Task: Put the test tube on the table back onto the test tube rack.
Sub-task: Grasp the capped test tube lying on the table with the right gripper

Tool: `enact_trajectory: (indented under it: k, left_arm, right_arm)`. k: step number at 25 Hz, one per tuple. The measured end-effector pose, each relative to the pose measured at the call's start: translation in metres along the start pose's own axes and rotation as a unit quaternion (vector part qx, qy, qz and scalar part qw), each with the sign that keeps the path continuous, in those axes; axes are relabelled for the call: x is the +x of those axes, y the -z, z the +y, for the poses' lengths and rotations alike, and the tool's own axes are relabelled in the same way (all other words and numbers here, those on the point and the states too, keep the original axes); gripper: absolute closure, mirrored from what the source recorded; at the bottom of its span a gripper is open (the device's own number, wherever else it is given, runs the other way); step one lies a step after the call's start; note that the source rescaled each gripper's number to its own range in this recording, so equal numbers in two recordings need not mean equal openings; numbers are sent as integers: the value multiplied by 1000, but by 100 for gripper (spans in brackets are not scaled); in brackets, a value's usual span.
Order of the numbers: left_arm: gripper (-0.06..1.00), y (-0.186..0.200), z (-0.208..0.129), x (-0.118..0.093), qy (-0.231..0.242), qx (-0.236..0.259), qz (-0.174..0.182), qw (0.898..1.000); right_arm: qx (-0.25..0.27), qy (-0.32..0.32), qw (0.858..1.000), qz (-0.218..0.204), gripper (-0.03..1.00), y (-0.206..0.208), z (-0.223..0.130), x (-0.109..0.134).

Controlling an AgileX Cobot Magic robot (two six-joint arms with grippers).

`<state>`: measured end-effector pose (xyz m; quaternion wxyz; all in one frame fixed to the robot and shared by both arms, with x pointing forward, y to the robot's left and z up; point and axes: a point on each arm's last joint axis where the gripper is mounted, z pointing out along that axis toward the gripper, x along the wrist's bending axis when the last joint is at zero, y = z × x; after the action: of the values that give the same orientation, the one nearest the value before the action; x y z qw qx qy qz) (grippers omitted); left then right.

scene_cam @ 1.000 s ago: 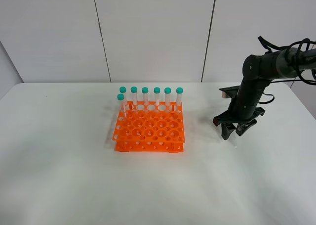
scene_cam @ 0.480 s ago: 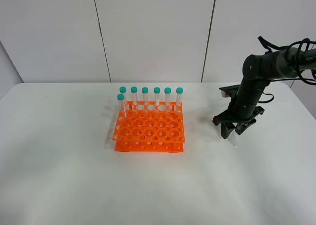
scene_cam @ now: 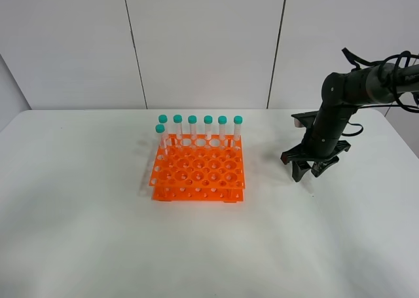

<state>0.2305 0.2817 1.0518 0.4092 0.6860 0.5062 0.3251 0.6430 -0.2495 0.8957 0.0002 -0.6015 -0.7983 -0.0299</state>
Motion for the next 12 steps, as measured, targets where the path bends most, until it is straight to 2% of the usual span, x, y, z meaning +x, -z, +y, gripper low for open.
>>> enact_trajectory:
  k: [12]
  left_arm:
    - [-6,0,0,0,0,0,0,1000]
  right_arm:
    - [1,0,1000,0,43,0,0,0]
